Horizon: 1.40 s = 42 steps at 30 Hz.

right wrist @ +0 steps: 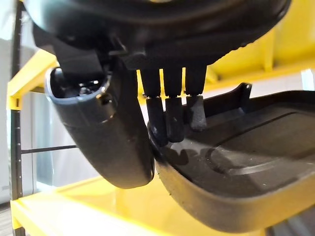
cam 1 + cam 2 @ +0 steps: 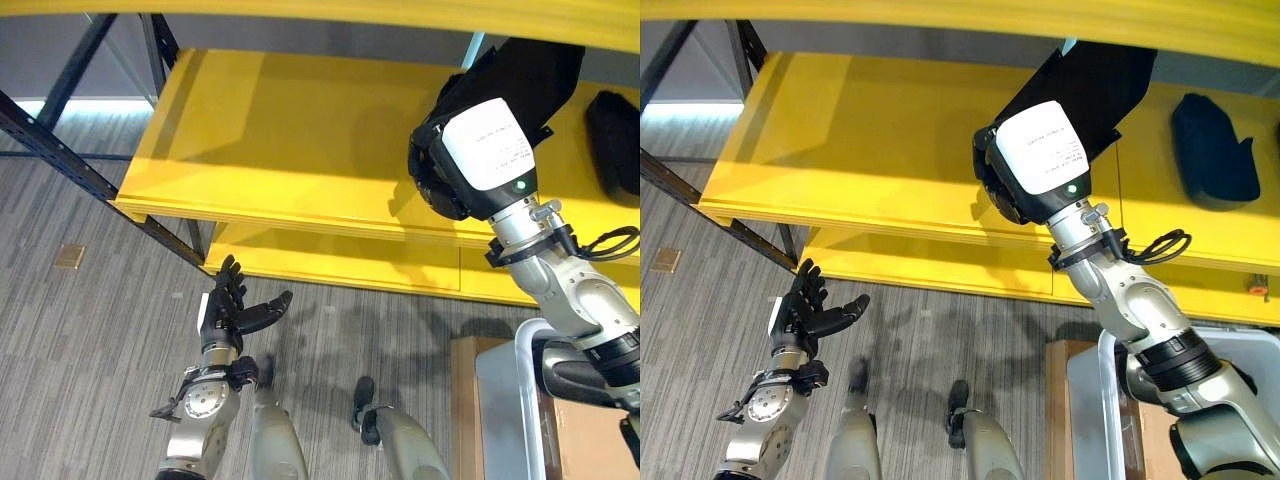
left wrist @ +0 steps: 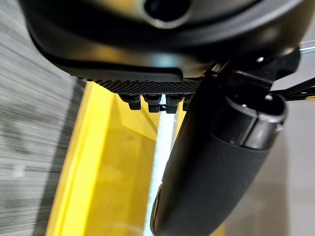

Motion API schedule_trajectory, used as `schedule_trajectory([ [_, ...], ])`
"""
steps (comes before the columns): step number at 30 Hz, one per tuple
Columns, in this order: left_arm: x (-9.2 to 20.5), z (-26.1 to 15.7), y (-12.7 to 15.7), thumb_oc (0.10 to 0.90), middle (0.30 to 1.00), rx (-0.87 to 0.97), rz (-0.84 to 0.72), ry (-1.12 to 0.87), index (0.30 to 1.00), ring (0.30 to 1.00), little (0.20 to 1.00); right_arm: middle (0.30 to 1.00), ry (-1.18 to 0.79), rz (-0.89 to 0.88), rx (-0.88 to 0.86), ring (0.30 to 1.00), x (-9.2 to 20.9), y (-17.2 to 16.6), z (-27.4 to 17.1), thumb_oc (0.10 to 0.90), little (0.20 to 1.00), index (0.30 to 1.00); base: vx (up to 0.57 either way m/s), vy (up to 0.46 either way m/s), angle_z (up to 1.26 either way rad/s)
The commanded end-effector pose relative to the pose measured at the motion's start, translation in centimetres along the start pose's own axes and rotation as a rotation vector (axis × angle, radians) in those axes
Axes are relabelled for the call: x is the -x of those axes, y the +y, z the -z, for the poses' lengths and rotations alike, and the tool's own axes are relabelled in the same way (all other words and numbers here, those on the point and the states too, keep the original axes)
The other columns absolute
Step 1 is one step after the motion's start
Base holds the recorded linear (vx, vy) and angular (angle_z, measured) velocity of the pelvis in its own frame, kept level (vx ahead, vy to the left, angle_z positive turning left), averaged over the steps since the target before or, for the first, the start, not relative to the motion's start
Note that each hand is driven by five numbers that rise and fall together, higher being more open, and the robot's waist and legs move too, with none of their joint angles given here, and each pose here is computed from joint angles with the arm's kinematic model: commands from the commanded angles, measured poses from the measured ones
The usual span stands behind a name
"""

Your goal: Move parts from the plastic box to the shelf.

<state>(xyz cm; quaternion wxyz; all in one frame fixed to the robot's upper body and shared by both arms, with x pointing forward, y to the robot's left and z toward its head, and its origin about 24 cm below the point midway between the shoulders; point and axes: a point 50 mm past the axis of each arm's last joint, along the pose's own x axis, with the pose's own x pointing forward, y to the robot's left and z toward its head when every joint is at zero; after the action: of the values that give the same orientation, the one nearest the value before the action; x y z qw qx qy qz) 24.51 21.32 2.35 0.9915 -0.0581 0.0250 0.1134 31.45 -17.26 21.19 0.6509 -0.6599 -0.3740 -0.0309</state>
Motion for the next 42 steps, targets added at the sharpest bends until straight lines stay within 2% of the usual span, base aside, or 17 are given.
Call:
schedule_trajectory([
  [1,-0.3,-6.0,-0.6,0.900,1.000,0.019,0.062,-0.303,1.000,1.000,1.000,0.300,-0.055,0.373,0.083,0.300,-2.4,-7.6,-0.2,0.400,0.300,0.300,0.20,0.246,-0.60],
  [15,-0.6,-7.3,-0.3,0.900,1.000,-0.047,0.098,-0.339,1.000,1.000,1.000,0.300,-0.064,0.341,0.093,0.300,-3.2,-8.0,-0.1,0.400,0.300,0.300,0.07,0.139,-0.16],
  [33,-0.8,-7.3,-0.1,0.900,1.000,-0.028,0.058,-0.344,1.000,1.000,1.000,0.300,-0.129,0.342,0.107,0.300,-4.6,-8.6,-1.4,0.400,0.300,0.300,0.00,0.009,-0.02],
  [41,-0.7,-7.0,-0.2,0.900,1.000,-0.026,0.075,-0.330,1.000,1.000,1.000,0.300,-0.178,0.238,0.052,0.300,-6.8,-7.4,-2.3,0.400,0.300,0.300,0.00,-0.019,0.02],
  [42,-0.6,-6.7,-0.2,0.900,1.000,-0.036,0.099,-0.313,1.000,1.000,1.000,0.300,-0.194,0.165,-0.006,0.300,-7.8,-6.7,-2.8,0.400,0.300,0.300,0.00,-0.052,0.05],
])
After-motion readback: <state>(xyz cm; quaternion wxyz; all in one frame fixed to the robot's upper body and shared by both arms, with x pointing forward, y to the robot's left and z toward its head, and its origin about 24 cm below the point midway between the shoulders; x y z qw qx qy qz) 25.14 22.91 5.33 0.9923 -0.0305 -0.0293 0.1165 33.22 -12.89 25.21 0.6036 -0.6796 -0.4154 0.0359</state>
